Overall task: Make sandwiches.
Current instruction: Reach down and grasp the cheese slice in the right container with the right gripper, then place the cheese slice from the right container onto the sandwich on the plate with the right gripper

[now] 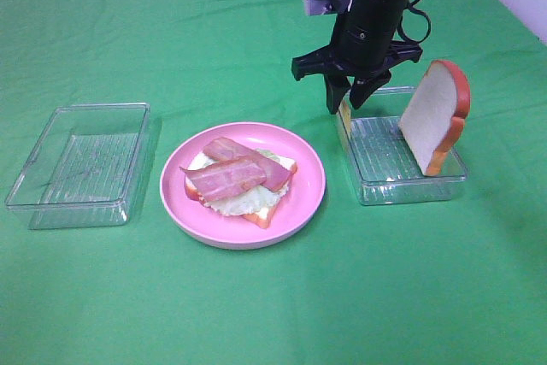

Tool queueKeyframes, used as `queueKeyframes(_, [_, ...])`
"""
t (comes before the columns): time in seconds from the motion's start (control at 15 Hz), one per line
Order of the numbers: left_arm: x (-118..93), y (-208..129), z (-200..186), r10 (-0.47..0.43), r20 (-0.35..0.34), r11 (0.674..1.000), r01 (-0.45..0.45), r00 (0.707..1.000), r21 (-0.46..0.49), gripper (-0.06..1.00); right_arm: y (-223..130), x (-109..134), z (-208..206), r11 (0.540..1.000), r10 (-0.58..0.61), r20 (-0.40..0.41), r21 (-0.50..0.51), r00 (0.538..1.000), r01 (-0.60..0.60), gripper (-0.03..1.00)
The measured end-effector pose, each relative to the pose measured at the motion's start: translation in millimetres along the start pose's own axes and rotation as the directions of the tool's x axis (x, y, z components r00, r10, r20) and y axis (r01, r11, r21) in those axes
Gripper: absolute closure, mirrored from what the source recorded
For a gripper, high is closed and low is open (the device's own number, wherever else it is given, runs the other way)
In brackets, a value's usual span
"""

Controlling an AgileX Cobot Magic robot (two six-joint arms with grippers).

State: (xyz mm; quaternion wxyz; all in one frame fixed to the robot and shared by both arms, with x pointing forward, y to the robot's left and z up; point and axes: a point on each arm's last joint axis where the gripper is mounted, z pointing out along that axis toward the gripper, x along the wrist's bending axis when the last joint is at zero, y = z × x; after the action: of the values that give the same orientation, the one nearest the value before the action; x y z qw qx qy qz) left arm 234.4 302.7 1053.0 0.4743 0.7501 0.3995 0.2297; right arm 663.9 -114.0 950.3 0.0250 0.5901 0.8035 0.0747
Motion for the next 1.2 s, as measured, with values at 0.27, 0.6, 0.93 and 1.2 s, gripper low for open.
queueKeyframes(0.27, [0, 0, 0, 0.0, 0.0, 1.0, 0.0, 1.0, 0.0, 0.21, -1, -4, 0, 1.0, -0.022, 0.046, 0.014, 0.999, 0.022, 0.97])
queueKeyframes(0.6, [0, 0, 0, 0.0, 0.0, 1.0, 0.0, 1.0, 0.0, 0.21, -1, -4, -8, 1.0, -0.023, 0.046, 0.017, 0.999, 0.022, 0.97])
queueKeyframes(0.93, [0, 0, 0, 0.0, 0.0, 1.0, 0.0, 1.0, 0.0, 0.21, -7, 17, -91, 0.987, -0.11, -0.167, -0.132, 0.98, 0.088, 0.97])
queueKeyframes(1.2, [0, 0, 0, 0.0, 0.0, 1.0, 0.0, 1.0, 0.0, 0.21, -16, 44, -96, 0.98, -0.197, -0.465, -0.087, 0.863, 0.177, 0.97])
